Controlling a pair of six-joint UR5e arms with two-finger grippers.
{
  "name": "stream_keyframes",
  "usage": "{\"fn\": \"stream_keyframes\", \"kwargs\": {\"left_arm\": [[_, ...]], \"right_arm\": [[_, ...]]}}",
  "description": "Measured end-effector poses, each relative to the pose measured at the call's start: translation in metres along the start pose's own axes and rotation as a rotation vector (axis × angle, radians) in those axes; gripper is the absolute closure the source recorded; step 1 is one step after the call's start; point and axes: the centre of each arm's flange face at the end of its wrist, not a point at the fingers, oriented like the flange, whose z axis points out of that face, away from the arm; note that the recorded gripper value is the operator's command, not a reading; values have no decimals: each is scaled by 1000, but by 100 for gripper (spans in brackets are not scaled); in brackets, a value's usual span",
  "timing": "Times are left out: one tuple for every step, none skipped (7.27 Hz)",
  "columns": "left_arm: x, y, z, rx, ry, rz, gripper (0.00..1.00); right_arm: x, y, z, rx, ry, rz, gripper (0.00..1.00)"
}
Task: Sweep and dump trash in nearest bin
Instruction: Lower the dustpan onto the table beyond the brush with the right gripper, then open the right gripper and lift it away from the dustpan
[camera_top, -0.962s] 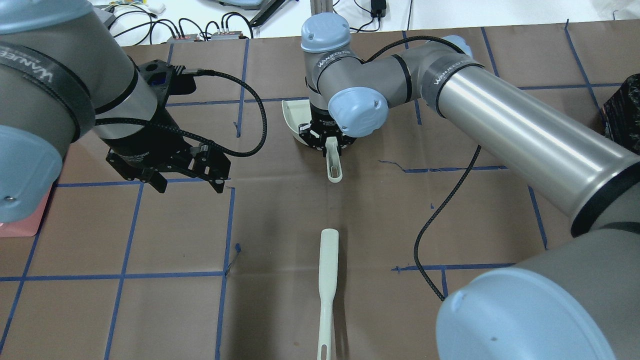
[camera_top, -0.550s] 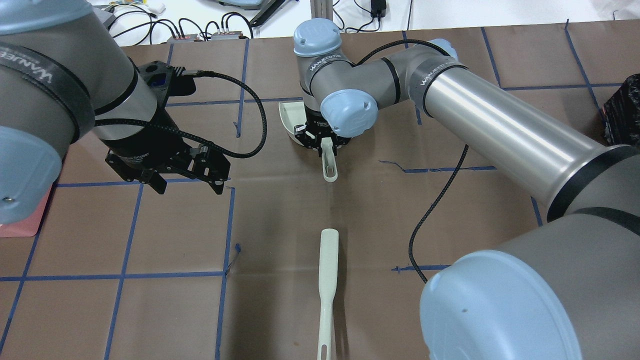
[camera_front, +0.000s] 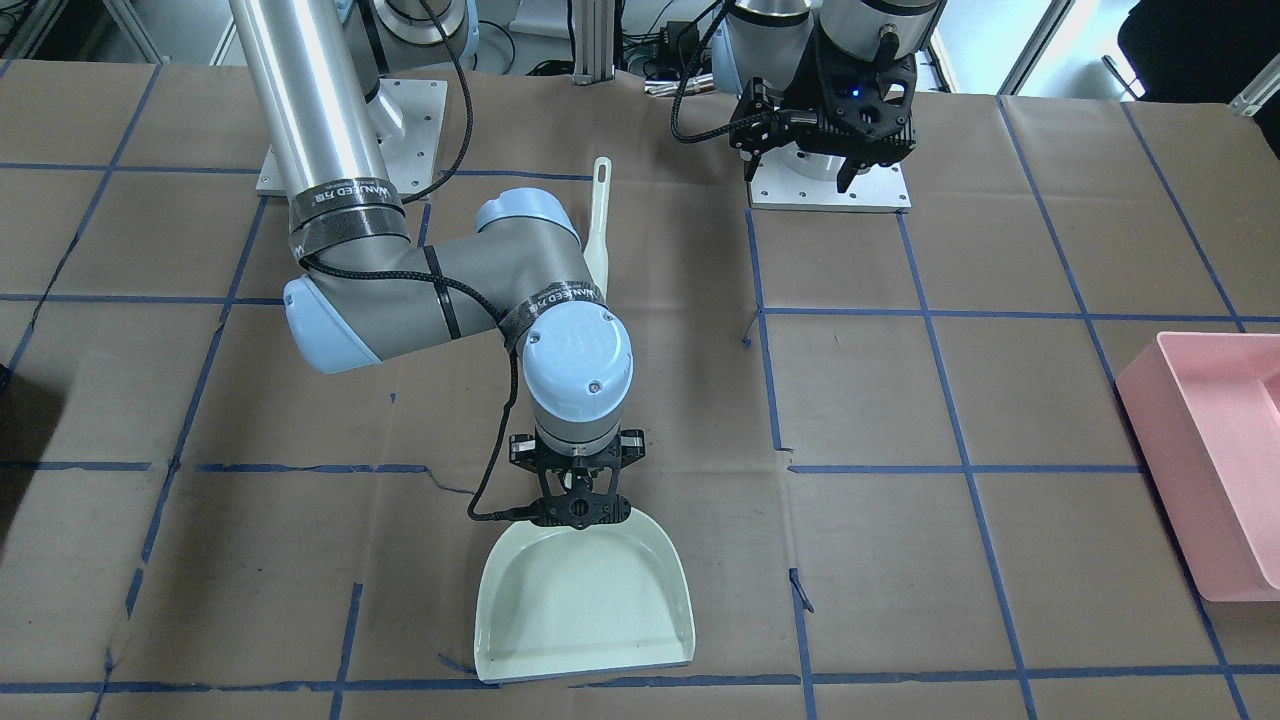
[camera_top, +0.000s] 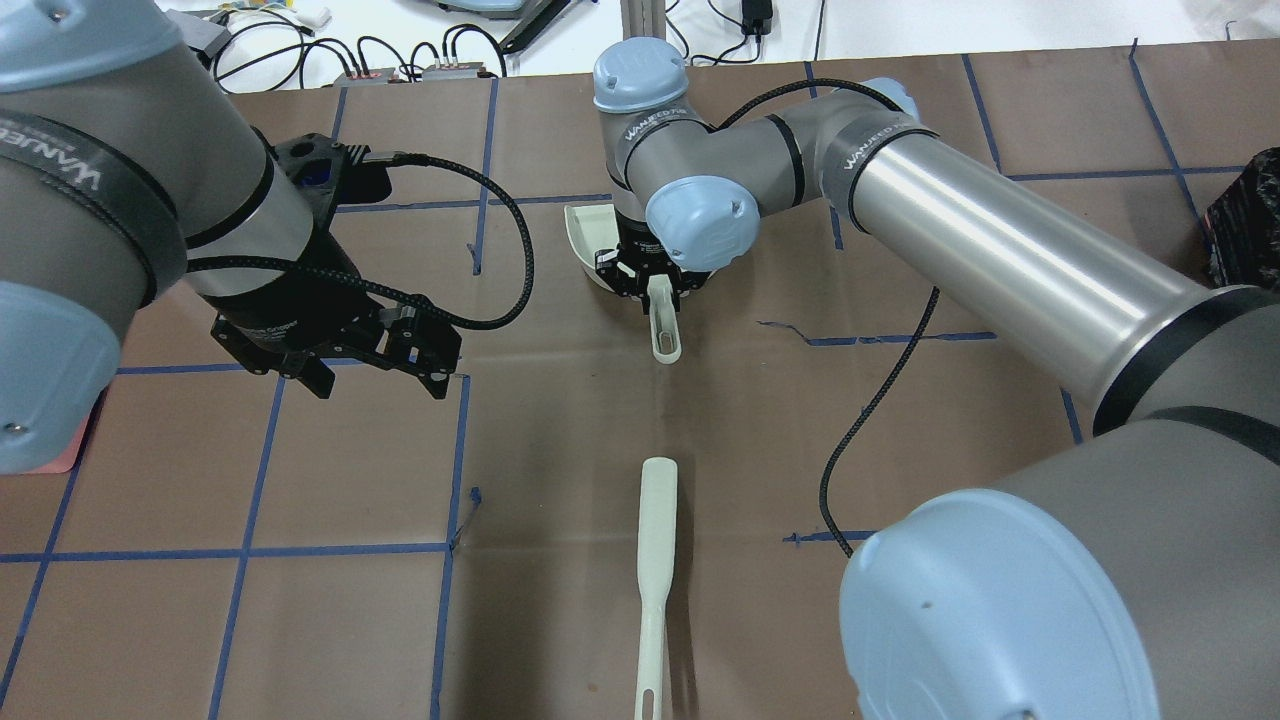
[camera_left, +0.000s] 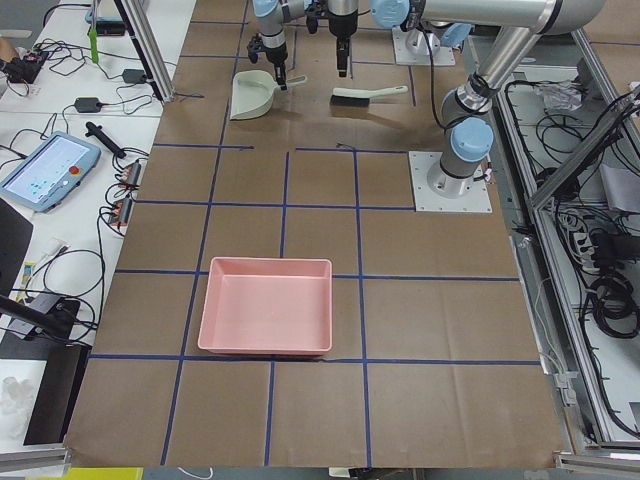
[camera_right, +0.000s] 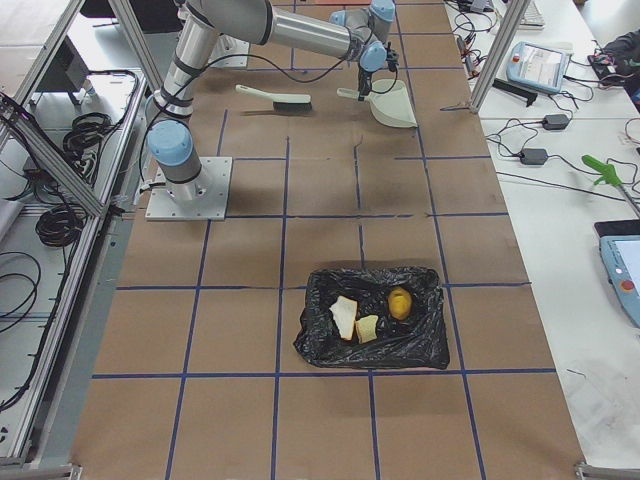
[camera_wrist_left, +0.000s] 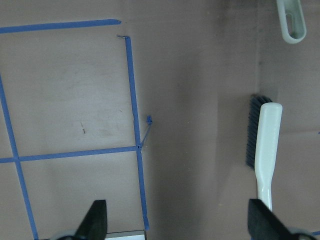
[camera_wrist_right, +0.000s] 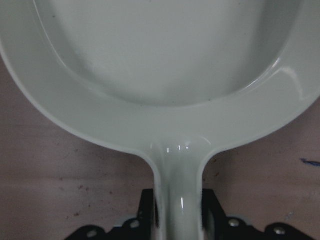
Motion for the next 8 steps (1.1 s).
{"fn": "stream_keyframes", "kwargs": {"left_arm": [[0,1,1,0,0,1,0],[0,1,1,-1,0,1,0],[0,1,1,-1,0,1,0],[0,1,2,-2,0,1,0],[0,1,2,-3,0,1,0],[0,1,2,-3,0,1,0],[0,1,2,-3,-1,1,0],[0,1,2,-2,-1,2,0]], "right_arm": [[2,-1,-3,3,-5,1,0],[3,-2,-5,5,-8,2,0],[5,-3,-8,10,-11,5,0],[9,-4,-15,18,-14,10,0],[15,-3,-27,24,-15,13,0],[24,0,-44,20,-12,-4,0],[37,6,-63,11,-5,-37,0],[55,13,-83,-6,0,-68,0]]}}
